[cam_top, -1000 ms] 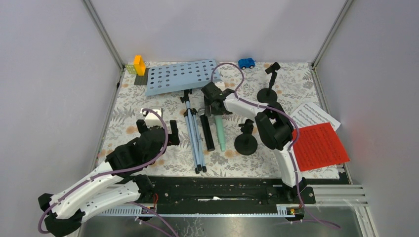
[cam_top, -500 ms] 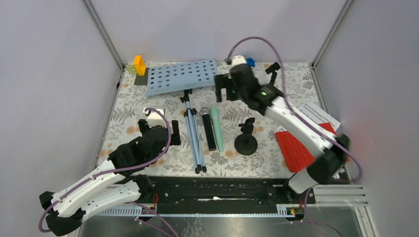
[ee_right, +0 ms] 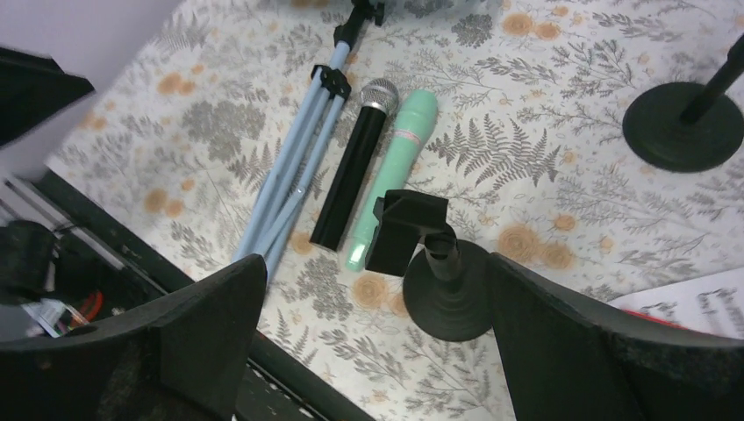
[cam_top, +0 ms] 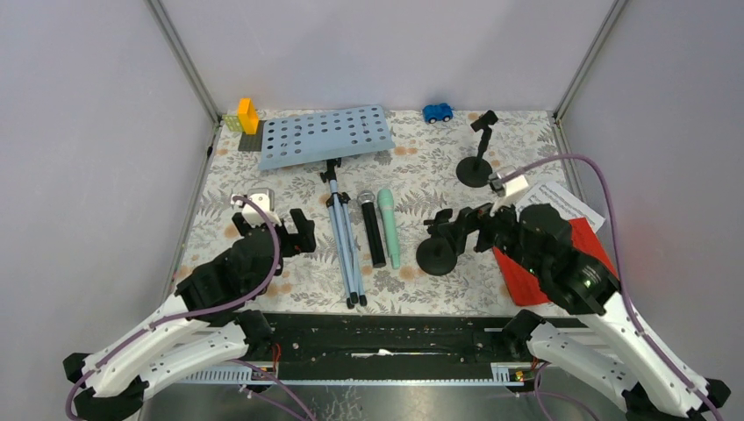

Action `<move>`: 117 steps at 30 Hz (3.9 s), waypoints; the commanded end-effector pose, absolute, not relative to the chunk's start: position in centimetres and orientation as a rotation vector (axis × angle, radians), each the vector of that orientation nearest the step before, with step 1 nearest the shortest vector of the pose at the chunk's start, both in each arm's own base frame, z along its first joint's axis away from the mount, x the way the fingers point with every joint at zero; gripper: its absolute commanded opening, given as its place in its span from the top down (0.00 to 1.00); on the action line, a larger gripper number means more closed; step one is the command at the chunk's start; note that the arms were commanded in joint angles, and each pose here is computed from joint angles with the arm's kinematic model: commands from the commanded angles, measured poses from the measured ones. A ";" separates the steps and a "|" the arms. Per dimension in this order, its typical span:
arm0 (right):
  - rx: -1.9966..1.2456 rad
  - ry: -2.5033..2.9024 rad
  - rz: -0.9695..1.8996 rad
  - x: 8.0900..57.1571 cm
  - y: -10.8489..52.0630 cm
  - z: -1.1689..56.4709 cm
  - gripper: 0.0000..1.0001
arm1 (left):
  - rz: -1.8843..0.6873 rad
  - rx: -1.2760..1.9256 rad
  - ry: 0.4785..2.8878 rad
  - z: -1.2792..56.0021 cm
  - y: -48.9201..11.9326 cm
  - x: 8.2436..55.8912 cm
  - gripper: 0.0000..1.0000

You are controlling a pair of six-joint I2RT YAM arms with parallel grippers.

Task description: Pack up the instrument practice props

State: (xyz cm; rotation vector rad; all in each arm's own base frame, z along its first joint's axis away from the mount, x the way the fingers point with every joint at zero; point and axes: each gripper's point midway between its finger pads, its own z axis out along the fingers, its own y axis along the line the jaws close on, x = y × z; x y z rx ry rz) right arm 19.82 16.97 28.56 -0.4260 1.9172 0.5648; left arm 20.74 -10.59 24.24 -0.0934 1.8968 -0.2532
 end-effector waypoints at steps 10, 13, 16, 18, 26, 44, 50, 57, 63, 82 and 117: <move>0.213 1.835 0.761 23.1 16.9 25.8 0.09 | -0.200 -0.100 1.904 23.8 -10.5 21.3 0.01; 0.238 1.824 0.759 23.6 17.0 25.4 0.10 | -0.199 -0.102 1.904 23.8 -10.3 21.2 0.01; 0.248 1.807 0.760 24.0 17.1 25.3 0.13 | -0.198 -0.104 1.902 23.8 -10.3 21.2 0.01; 0.261 1.795 0.754 24.4 17.1 25.1 0.18 | -0.197 -0.103 1.904 23.8 -10.3 21.2 0.01; 0.258 1.816 0.731 25.3 17.8 24.0 0.41 | -0.198 -0.100 1.905 23.8 -10.3 21.2 0.01; 0.298 1.644 0.498 29.7 15.8 29.6 1.00 | -0.155 -0.120 1.912 23.5 -9.8 21.3 0.01; 0.306 1.629 0.464 33.6 17.1 31.0 1.00 | -0.149 -0.145 1.897 23.8 -9.2 21.2 0.01; 0.377 1.610 0.505 40.5 17.4 30.9 1.00 | -0.145 -0.136 1.905 23.6 -9.3 21.2 0.01; 0.405 1.646 0.603 47.1 18.3 30.4 1.00 | -0.132 -0.136 1.913 23.3 -9.3 21.2 0.01; 0.504 1.672 0.542 53.4 17.6 27.2 0.88 | -0.122 -0.126 1.925 23.0 -9.5 21.3 0.01; -0.110 1.947 0.520 29.1 13.7 25.0 0.00 | -0.147 -0.120 1.918 23.4 -9.5 21.5 0.01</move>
